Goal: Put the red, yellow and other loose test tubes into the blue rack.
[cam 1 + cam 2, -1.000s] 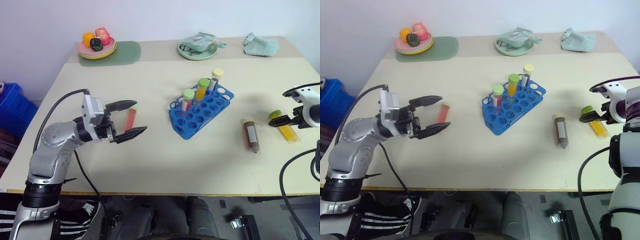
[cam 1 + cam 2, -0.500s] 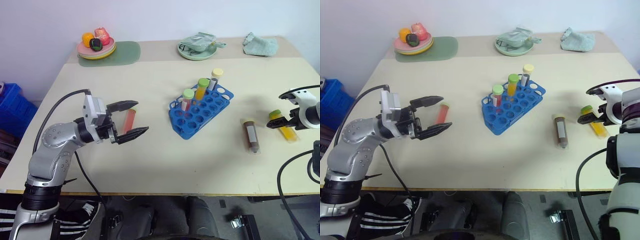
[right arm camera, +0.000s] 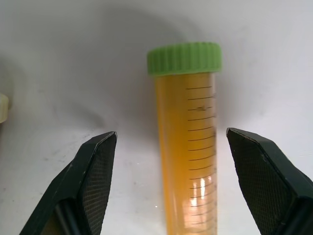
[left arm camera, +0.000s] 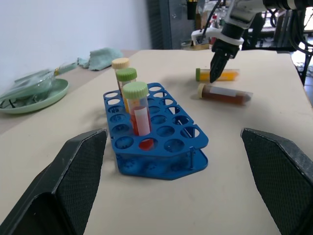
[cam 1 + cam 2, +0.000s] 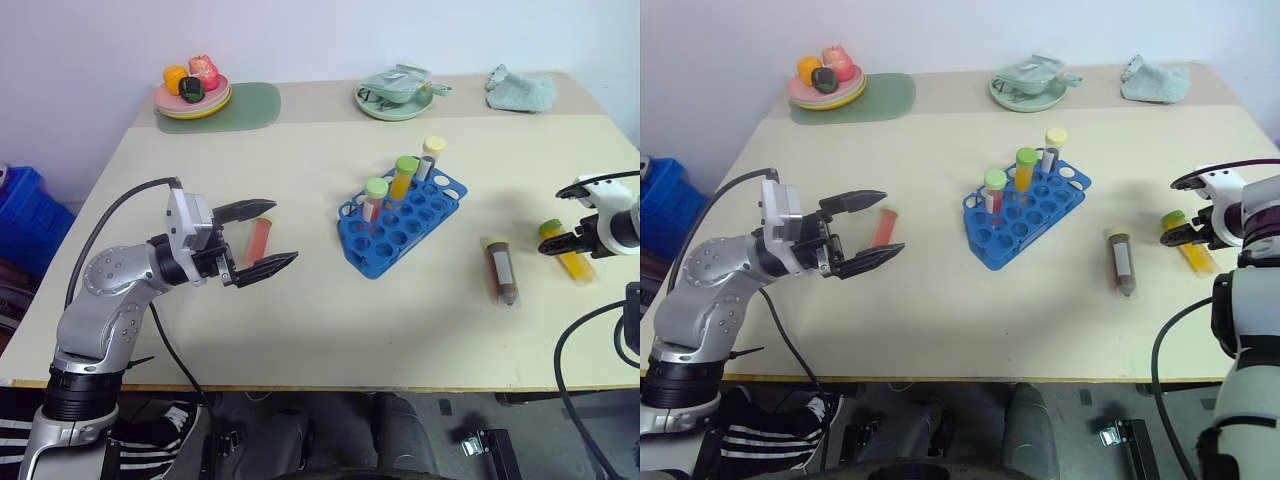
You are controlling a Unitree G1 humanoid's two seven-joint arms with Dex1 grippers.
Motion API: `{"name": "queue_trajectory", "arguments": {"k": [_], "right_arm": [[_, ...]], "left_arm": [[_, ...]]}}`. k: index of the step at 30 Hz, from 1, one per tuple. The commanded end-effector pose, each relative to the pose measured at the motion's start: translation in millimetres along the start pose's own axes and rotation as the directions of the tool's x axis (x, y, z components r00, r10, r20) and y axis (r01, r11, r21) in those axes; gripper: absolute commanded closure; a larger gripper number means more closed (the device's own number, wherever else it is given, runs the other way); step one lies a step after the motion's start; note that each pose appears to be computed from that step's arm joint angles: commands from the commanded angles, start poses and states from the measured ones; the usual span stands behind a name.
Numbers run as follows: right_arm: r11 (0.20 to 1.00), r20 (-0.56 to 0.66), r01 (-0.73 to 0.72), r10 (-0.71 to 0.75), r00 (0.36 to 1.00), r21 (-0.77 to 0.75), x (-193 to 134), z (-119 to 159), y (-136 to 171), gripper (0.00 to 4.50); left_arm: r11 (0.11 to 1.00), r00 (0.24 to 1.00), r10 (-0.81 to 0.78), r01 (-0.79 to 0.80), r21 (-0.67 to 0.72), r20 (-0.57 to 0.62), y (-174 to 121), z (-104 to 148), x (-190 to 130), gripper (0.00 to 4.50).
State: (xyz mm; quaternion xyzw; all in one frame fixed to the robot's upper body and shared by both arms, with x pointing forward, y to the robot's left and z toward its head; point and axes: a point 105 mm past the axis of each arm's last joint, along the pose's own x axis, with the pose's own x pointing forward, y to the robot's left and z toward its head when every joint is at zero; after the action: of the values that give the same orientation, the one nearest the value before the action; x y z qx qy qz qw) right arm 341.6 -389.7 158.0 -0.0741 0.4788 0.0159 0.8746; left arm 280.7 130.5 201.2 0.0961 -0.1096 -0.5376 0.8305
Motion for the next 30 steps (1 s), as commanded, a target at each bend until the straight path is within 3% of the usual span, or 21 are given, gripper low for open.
{"name": "queue_trajectory", "arguments": {"k": [1, 8, 12, 22, 30], "right_arm": [[1.000, 0.092, -0.009, 0.007, 0.996, 0.021, -35, 30, 0, 0.83], [0.971, 0.100, -0.187, 0.173, 0.980, 0.149, -58, 46, 42, 0.83], [0.955, 0.058, -0.241, 0.234, 0.970, 0.173, -55, 34, 68, 0.83], [0.937, 0.043, -0.310, 0.307, 0.951, 0.163, -36, 8, 91, 0.83], [0.942, 0.072, -0.303, 0.295, 0.953, 0.147, -25, 9, 102, 0.83]], "left_arm": [[0.999, 1.000, -0.012, 0.011, 0.038, 0.027, -1, 12, -2, 0.00], [0.999, 0.999, -0.027, 0.026, 0.031, 0.036, -1, 11, 1, 0.00], [0.999, 0.998, -0.035, 0.034, 0.027, 0.043, 0, 11, 4, 0.00], [0.999, 0.998, -0.041, 0.040, 0.020, 0.044, -1, 11, 5, 0.00], [0.999, 0.998, -0.044, 0.043, 0.020, 0.042, -2, 11, 6, 0.00]]}}
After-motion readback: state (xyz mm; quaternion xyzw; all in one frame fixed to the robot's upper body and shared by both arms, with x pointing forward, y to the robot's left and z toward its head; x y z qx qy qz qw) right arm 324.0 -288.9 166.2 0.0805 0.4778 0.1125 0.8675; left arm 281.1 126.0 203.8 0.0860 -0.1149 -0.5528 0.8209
